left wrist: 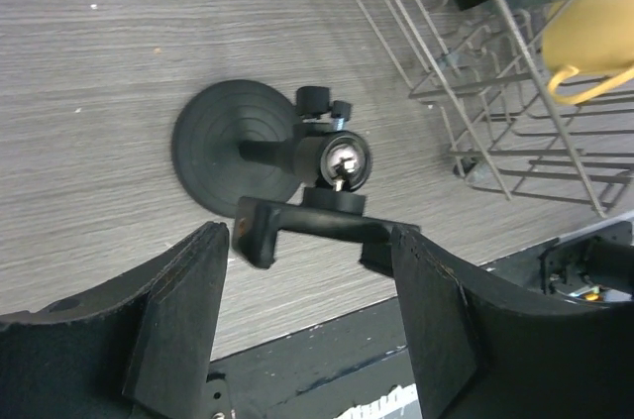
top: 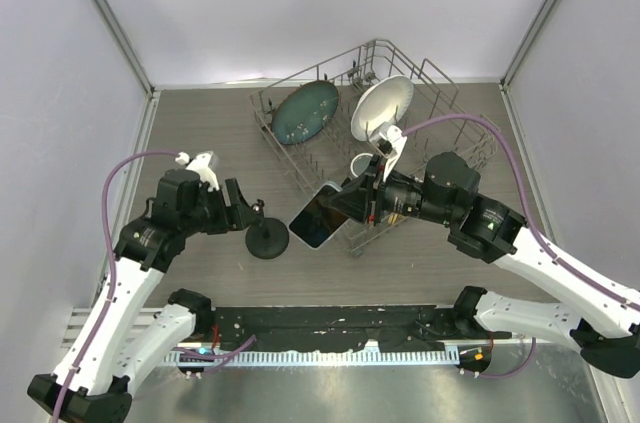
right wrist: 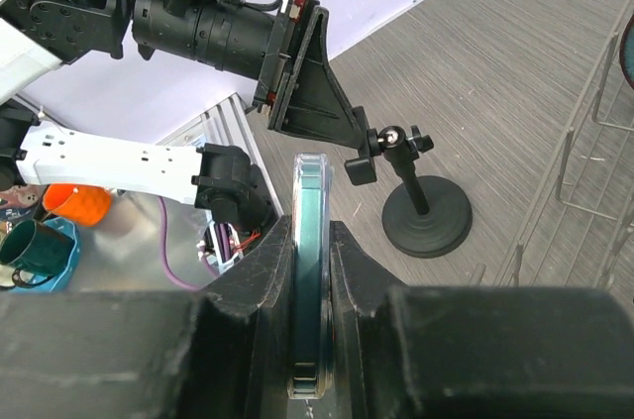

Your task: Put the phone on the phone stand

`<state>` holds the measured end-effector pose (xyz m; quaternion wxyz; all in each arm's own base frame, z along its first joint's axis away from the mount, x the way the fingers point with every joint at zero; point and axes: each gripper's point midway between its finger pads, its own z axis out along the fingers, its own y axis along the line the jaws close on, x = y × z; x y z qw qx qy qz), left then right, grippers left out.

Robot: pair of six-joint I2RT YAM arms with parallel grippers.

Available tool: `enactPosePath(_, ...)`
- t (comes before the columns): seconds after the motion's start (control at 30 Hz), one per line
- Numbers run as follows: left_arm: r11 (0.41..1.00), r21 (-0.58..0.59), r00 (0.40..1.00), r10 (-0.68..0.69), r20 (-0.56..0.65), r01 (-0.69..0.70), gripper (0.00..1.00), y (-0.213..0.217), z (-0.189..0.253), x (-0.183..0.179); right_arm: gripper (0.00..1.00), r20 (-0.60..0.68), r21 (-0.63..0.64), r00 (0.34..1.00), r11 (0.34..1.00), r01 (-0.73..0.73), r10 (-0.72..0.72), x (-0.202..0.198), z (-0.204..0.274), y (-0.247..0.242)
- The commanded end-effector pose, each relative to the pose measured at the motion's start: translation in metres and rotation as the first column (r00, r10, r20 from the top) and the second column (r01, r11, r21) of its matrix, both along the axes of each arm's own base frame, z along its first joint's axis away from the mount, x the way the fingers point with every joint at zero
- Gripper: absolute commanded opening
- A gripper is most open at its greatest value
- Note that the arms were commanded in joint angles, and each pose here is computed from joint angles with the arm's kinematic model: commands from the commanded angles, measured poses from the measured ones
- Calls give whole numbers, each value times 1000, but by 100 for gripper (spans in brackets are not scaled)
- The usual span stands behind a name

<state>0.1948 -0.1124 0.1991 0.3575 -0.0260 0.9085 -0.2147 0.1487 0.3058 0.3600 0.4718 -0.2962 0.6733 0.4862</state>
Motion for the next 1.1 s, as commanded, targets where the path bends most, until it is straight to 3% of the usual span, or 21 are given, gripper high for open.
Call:
enactPosePath(0.0,992,-122,995,-30,92,41,70,-21,19,13,1,91,104,996,995,2,-11,-2,36,-6)
enactPosePath(0.27,972,-222,995,-61,74,76,66,-35,19,2,1,94,101,996,995,2,-11,-1,33,-4)
enactPosePath(0.57,952,-306,999,0,-33,-10,64,-36,13,-13,1,83,94,996,996,2,-10,2,28,-1)
enactPosePath(1.07,914,-404,999,-33,-8,27,65,-44,22,-32,1,53,94,998,995,-25,20,6,25,13)
